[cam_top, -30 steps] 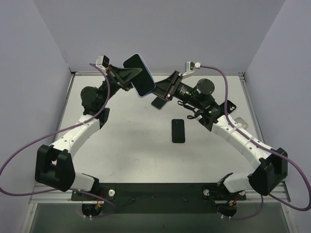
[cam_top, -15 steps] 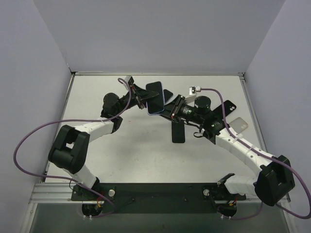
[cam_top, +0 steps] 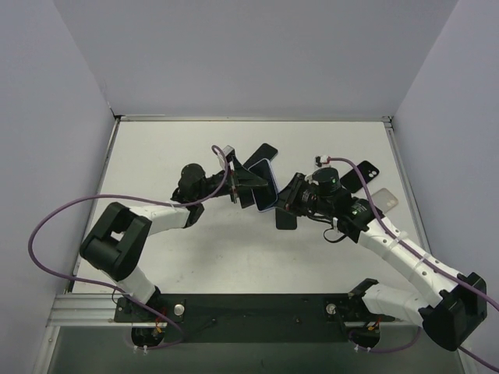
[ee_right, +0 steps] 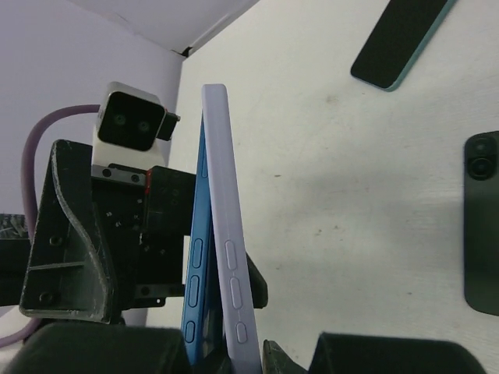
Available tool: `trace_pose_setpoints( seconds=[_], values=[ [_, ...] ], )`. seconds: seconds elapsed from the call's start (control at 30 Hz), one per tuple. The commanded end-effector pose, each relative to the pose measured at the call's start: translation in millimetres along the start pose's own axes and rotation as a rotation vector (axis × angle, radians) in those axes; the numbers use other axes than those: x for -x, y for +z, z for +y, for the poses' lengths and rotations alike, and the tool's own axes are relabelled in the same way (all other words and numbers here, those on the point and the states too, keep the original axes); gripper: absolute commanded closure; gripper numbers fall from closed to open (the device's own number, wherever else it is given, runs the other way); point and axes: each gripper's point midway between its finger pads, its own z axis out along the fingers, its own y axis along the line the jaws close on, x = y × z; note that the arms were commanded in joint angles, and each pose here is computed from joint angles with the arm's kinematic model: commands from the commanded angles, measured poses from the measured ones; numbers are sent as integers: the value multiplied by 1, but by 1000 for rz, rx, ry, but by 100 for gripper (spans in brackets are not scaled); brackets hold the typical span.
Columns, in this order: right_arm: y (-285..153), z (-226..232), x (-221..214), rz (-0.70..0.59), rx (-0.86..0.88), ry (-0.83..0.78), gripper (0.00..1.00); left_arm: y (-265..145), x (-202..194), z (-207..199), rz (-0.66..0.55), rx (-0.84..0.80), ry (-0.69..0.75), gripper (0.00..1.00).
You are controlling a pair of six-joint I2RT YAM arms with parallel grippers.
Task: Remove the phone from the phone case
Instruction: Remove the phone case from the phone.
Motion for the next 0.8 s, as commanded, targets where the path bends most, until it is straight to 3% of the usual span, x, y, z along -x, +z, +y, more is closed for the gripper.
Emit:
trace_pose_setpoints(
  seconds=[0.0,0.2,0.43,0.77],
  values=[
    [-17,-62,38,-186,-341,-112,100,-11,-19,-20,87,-40,176,15],
    [-13,-64,34,-174,-450,-280,100,-32,-3,19,-1,210,204,14],
    [19,-63,8,-51,-618,-524,100,-76,22,57,-167,481,144,14],
    [53,-54,-43,124,-585,-669,100,-93,22,91,-175,566,75,16]
  ],
)
